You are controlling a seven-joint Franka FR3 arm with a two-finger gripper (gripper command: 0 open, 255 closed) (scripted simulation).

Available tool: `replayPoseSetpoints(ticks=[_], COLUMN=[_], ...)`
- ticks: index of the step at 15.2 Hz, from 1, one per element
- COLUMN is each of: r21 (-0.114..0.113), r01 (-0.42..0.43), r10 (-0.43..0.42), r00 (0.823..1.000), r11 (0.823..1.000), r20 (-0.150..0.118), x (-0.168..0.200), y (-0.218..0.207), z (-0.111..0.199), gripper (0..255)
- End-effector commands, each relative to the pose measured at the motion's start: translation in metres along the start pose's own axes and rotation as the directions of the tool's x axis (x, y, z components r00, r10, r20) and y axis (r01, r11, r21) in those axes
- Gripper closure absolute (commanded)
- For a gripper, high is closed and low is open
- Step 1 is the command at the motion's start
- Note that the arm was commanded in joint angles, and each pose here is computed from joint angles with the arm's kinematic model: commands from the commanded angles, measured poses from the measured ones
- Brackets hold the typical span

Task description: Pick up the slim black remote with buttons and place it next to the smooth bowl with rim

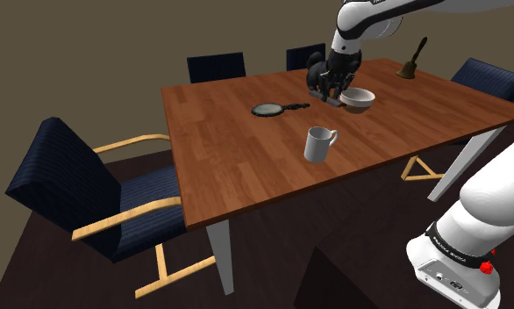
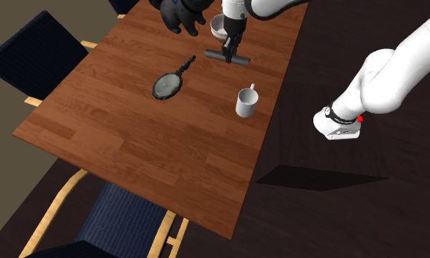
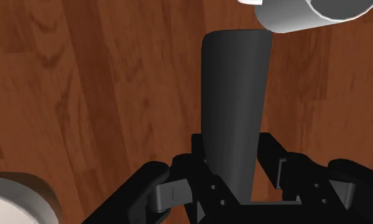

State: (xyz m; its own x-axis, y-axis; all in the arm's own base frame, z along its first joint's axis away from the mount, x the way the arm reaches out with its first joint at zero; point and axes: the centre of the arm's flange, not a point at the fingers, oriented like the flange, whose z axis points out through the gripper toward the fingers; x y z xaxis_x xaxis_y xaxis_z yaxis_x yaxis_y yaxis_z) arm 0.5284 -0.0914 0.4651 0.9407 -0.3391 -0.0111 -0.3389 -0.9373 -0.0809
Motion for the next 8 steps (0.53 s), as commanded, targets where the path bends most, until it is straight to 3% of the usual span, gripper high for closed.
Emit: replayPoseSetpoints(ticks=[1,8], r21=[0.0,0.0], r01=[0.002,0.002], r10=[-0.002,-0.002], r00=[1.0,1.0], r11=[1.0,1.0], r20=[0.0,0.0], x=[0.004,0.015], y=[0.028,0.12], z=[-0.003,-0.011], gripper=[255,255])
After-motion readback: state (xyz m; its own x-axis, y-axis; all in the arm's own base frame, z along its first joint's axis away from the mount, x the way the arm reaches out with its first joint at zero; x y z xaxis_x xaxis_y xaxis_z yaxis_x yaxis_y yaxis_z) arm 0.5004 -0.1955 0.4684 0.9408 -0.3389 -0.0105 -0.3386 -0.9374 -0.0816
